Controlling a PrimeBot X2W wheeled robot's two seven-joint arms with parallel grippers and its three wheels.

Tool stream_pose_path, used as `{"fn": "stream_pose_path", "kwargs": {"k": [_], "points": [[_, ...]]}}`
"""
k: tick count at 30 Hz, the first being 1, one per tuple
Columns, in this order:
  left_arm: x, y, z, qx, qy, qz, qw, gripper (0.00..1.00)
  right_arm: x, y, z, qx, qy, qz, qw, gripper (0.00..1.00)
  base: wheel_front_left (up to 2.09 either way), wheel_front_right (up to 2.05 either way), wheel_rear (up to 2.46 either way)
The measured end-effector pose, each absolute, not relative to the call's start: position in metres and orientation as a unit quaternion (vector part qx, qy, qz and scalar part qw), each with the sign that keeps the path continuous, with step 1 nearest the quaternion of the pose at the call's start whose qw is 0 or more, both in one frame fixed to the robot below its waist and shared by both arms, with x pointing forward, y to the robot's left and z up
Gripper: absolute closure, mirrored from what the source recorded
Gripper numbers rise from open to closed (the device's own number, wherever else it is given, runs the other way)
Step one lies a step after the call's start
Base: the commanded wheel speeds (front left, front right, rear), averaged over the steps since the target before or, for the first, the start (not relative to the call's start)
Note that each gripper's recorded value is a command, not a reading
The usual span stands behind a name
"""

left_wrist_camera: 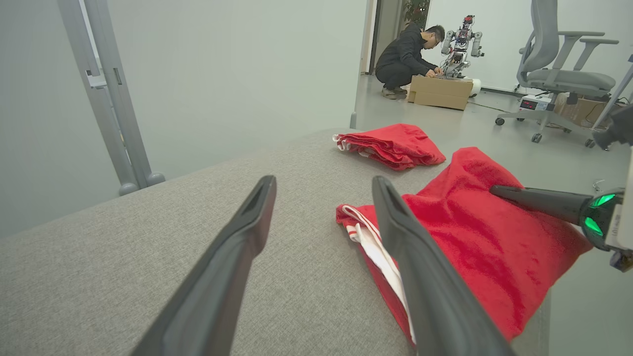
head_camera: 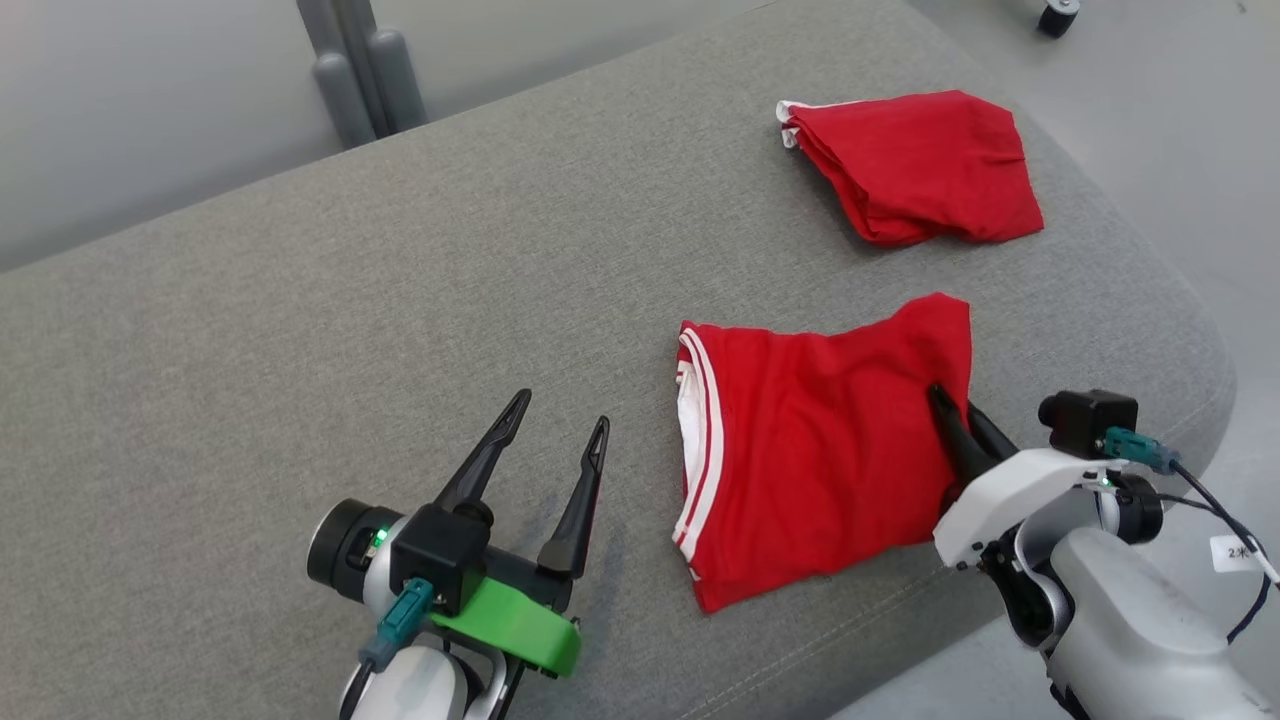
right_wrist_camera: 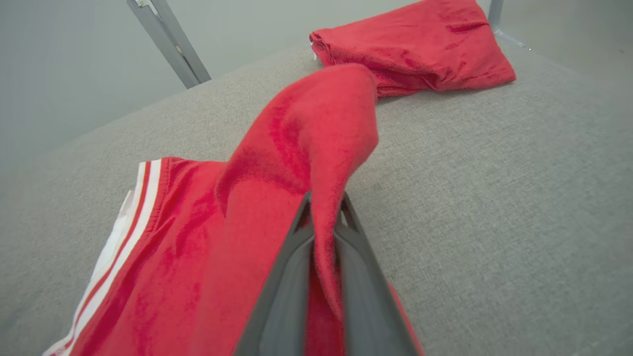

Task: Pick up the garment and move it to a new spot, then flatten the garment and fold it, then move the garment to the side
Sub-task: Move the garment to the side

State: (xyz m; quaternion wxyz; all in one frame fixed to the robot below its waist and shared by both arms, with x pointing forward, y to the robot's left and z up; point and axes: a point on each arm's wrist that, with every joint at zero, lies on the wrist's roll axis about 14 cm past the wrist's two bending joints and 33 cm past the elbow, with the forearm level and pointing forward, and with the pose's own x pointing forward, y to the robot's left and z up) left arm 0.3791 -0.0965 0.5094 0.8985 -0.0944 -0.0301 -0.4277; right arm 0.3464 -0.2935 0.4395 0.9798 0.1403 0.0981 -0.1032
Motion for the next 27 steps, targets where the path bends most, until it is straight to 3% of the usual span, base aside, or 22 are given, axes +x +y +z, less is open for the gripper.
{"fn": "stream_pose_path", "kwargs": {"k": [8, 18, 27], "points": [[0.394, -0.083, 0.489, -0.092, -0.010, -0.407, 0.909, 0.00, 0.409, -0.281, 0.470, 0.048, 0.080, -0.032, 0.995, 1.00, 0.00, 0.00, 0.00], [0.409, -0.057, 0.467, -0.092, 0.014, -0.370, 0.924, 0.00, 0.485, -0.294, 0.521, -0.021, 0.043, -0.010, 0.999, 1.00, 0.00, 0.00, 0.00], [0.413, -0.038, 0.458, -0.089, 0.026, -0.344, 0.934, 0.00, 0.507, -0.333, 0.543, -0.087, 0.056, -0.034, 0.994, 1.00, 0.00, 0.00, 0.00]]}}
